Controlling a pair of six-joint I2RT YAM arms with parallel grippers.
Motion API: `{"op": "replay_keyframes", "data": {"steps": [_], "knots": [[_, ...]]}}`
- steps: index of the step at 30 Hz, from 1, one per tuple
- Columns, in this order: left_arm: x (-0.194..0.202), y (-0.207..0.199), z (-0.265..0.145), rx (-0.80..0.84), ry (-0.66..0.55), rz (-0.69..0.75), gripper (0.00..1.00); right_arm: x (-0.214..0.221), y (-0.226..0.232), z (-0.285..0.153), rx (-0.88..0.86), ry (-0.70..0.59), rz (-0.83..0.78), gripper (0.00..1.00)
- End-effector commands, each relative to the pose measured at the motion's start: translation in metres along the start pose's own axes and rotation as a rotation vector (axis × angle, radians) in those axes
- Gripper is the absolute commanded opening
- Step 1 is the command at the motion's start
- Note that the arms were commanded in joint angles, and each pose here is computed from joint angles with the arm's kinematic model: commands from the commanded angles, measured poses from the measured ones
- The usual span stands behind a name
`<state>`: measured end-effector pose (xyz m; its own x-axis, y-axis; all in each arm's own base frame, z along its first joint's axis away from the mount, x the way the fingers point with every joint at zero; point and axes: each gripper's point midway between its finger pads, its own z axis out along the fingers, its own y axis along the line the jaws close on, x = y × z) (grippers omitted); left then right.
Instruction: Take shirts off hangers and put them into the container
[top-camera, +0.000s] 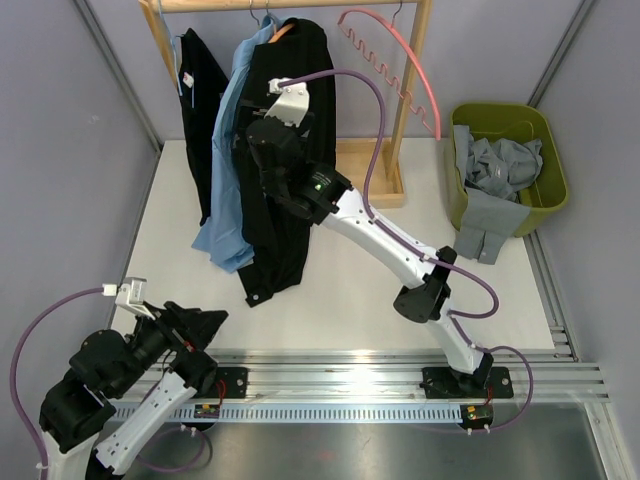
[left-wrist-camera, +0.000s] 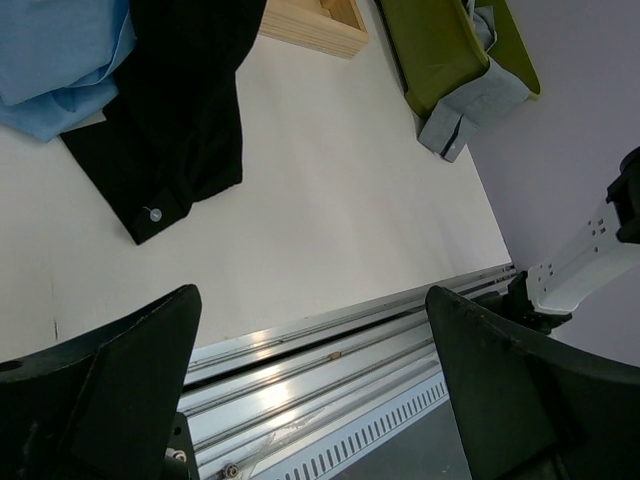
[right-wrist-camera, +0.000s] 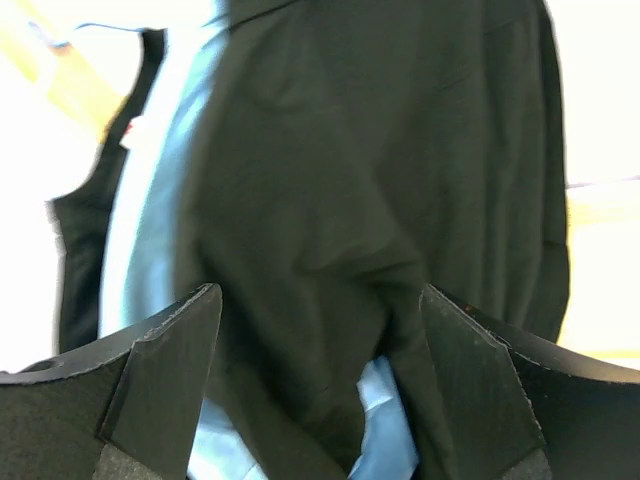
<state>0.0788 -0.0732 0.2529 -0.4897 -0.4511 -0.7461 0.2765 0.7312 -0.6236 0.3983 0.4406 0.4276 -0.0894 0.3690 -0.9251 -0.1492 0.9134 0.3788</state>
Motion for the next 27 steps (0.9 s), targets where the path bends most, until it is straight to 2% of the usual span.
{"op": "replay_keyframes", "data": {"steps": [1,8,11,13,19,24,27], "knots": [[-0.009,-0.003,-0.012,0.029,-0.056,-0.015,0.99,-0.014,-0.008,0.009,0.022,-0.029,0.059,0.87],[-0.005,-0.002,-0.011,0.036,-0.05,-0.024,0.99,-0.028,-0.029,0.014,0.084,-0.055,0.038,0.87],[-0.002,-0.001,-0.009,0.036,-0.038,-0.023,0.99,-0.031,-0.019,0.007,-0.021,0.012,0.047,0.85],[-0.001,0.0,-0.008,0.033,-0.037,-0.024,0.99,-0.034,-0.005,-0.013,-0.115,0.054,0.032,0.84],[0.004,-0.001,0.0,0.04,-0.02,-0.029,0.99,-0.044,0.039,-0.06,-0.317,0.085,0.017,0.89],[0.003,-0.002,0.001,0.041,-0.023,-0.028,0.99,-0.043,0.052,-0.073,-0.378,0.119,0.008,0.91],[0.003,-0.001,0.0,0.036,-0.022,-0.029,0.99,-0.045,0.049,-0.066,-0.339,0.082,0.005,0.92]]}}
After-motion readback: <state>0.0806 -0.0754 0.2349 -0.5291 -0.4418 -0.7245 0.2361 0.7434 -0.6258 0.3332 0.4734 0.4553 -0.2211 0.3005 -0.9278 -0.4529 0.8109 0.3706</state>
